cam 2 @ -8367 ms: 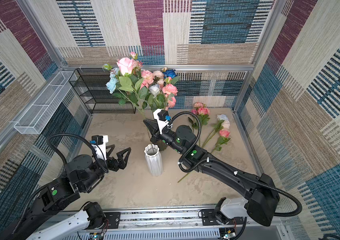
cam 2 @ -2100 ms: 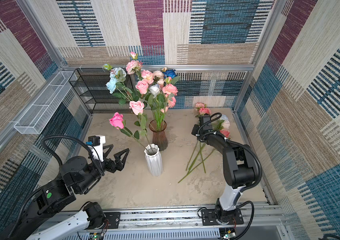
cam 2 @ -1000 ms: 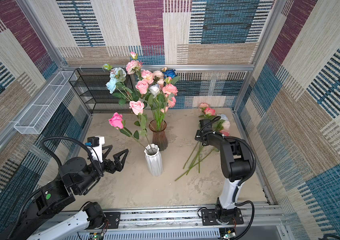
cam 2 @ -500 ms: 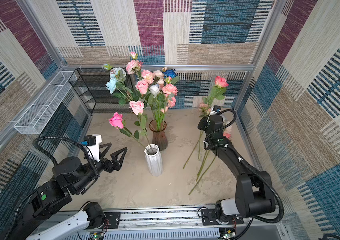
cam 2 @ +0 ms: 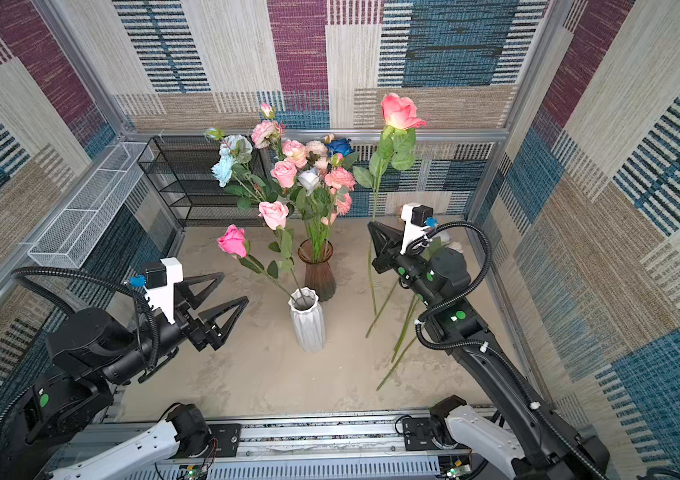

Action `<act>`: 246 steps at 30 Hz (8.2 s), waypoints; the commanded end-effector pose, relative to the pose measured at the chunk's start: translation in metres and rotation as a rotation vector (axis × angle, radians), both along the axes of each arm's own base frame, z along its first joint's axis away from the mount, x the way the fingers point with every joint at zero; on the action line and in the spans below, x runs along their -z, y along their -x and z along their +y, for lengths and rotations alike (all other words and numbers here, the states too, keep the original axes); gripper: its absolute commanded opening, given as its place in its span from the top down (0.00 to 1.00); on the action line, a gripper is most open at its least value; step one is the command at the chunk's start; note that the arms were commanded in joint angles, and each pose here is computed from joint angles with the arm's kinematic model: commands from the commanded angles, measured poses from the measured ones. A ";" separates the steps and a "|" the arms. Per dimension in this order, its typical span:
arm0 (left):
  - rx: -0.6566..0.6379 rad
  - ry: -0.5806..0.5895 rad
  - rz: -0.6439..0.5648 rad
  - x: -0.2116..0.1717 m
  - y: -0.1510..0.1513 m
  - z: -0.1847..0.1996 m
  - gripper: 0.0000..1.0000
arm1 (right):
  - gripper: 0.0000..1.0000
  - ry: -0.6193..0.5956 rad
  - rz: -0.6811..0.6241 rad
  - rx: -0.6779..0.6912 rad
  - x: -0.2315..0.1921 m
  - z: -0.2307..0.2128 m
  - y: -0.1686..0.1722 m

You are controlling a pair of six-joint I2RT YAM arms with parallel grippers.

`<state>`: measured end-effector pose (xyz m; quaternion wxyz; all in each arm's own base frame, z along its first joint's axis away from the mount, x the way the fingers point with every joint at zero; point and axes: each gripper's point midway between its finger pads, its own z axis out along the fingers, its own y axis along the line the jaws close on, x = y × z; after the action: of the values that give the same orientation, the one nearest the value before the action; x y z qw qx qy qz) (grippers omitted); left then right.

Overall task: Arrange the flowers into the vase
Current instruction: 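Grasp another pink rose from the pile with the right gripper and lift, then pass the pink rose from the right gripper to the left gripper, then lower the rose into the white vase with the left gripper and release, then grasp another pink rose from the pile with the right gripper and lift, then pass the pink rose from the right gripper to the left gripper, then insert the rose into the white vase with the left gripper and withdraw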

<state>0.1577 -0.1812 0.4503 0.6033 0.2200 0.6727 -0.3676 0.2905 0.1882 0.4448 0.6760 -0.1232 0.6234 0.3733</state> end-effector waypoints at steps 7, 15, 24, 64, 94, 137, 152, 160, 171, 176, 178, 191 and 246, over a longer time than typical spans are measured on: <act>0.322 -0.030 -0.039 -0.033 0.012 -0.067 0.33 | 1.00 0.061 -0.091 -0.469 -0.028 0.086 0.093; 0.332 -0.006 -0.044 -0.040 -0.008 -0.089 0.43 | 1.00 0.086 -0.130 -0.581 -0.020 0.117 0.121; 0.337 0.035 -0.048 -0.049 -0.017 -0.093 0.59 | 1.00 0.124 -0.132 -0.587 -0.011 0.128 0.125; -0.009 -0.165 -0.017 -0.073 -0.090 -0.047 1.00 | 0.41 0.130 -0.113 -0.275 -0.017 0.062 0.115; 0.124 0.091 -0.007 -0.080 -0.058 -0.053 0.18 | 0.35 0.215 0.126 -0.039 0.061 0.048 0.068; -0.338 0.155 0.092 0.094 -0.032 0.065 0.01 | 0.86 0.208 1.123 0.681 0.413 -0.151 -0.189; -0.192 0.095 0.063 0.054 -0.026 0.037 0.01 | 1.00 0.047 0.748 0.529 0.258 -0.131 -0.149; -0.040 0.075 0.048 0.018 -0.023 0.007 0.01 | 1.00 -0.110 0.361 0.341 0.130 -0.106 -0.075; 0.239 0.109 0.023 -0.039 -0.022 -0.048 0.06 | 1.00 -0.135 -0.073 -0.142 0.016 -0.047 0.048; 0.359 0.124 0.020 -0.062 -0.023 -0.071 0.14 | 1.00 -0.047 -0.129 -0.352 -0.007 0.002 0.078; 0.405 0.127 0.021 -0.067 -0.022 -0.078 0.18 | 1.00 -0.022 -0.154 -0.412 -0.015 0.022 0.091; 0.513 0.153 0.013 -0.077 -0.024 -0.097 0.34 | 1.00 -0.023 -0.123 -0.638 -0.025 0.093 0.121; 0.101 -0.165 -0.136 -0.088 -0.096 -0.075 1.00 | 0.39 0.033 -0.127 -0.343 -0.027 0.049 0.120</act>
<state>0.2506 -0.2500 0.5394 0.6100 0.3339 0.6509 -0.3045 0.1693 0.2395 0.4700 0.6323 -0.2669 0.5577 0.4668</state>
